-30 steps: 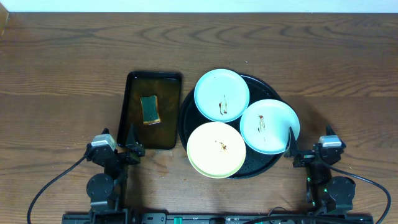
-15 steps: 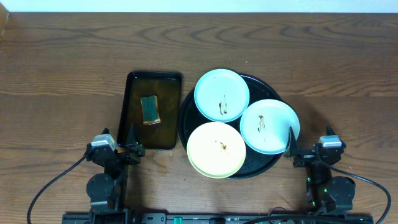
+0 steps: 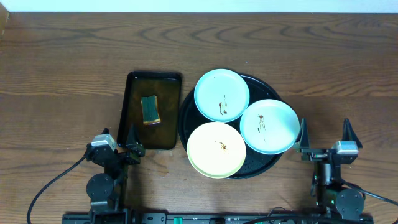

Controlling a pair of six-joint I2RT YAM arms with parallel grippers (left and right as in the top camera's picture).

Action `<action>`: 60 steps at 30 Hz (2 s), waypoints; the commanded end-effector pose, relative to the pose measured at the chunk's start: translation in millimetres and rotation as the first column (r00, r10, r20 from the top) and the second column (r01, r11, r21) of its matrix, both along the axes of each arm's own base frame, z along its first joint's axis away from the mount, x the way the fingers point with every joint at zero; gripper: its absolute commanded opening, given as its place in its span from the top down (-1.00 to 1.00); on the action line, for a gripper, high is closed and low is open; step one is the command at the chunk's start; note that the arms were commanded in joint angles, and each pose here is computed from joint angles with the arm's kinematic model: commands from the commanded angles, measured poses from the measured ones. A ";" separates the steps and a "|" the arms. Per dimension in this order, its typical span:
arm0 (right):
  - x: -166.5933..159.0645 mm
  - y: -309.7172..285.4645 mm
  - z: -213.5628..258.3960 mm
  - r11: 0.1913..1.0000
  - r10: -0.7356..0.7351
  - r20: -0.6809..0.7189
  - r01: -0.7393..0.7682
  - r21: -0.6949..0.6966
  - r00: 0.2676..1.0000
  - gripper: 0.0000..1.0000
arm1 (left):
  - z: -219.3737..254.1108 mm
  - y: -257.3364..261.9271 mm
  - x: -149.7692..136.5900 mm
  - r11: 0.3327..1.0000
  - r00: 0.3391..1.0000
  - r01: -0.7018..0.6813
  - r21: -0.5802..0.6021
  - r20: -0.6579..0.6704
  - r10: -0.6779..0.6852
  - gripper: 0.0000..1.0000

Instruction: Clean dirty plates on tray and stack at the side

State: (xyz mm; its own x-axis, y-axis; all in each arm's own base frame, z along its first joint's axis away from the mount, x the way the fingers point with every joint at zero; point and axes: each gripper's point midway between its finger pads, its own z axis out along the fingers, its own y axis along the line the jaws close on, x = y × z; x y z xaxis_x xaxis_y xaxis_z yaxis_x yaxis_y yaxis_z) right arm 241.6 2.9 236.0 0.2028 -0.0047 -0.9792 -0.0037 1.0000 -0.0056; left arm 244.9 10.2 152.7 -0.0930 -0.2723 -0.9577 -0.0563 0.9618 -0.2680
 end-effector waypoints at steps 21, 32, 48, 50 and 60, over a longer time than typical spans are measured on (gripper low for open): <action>99.7 6.2 49.0 0.994 -0.013 -0.201 -0.009 -0.107 0.980 -0.99 | -15.1 -2.9 -0.8 1.000 0.999 0.020 0.011 -0.049 -0.020 -0.62; 100.3 6.4 48.9 0.981 -0.029 -0.197 -0.010 -0.193 0.980 -0.99 | -15.1 -2.9 -0.8 1.000 0.999 0.020 0.011 -0.049 -0.020 -0.62; 90.1 9.0 -23.4 0.979 -0.016 -0.475 -0.083 -0.185 0.880 -0.99 | -15.1 -2.9 -0.8 1.000 0.999 0.020 0.011 -0.049 -0.020 -0.62; 87.6 9.2 -31.0 0.979 -0.014 -0.504 -0.090 -0.183 0.864 -0.98 | -15.1 -2.9 -0.8 1.000 0.999 0.020 0.011 -0.049 -0.020 -0.63; 84.0 -5.8 -39.1 0.977 -0.099 -0.532 -0.018 -0.211 0.841 -0.98 | -15.1 -2.9 -0.8 1.000 0.999 0.020 0.011 -0.049 -0.020 -0.62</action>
State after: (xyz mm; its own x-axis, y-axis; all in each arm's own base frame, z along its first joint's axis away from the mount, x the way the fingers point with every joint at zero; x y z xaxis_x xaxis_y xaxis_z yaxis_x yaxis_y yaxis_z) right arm 325.1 1.9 191.3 -0.3605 -0.1984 -0.9114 -0.0574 0.9800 -0.1907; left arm 245.0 9.7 152.6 -0.0944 -0.2724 -0.9576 -0.0540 0.9618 -0.2683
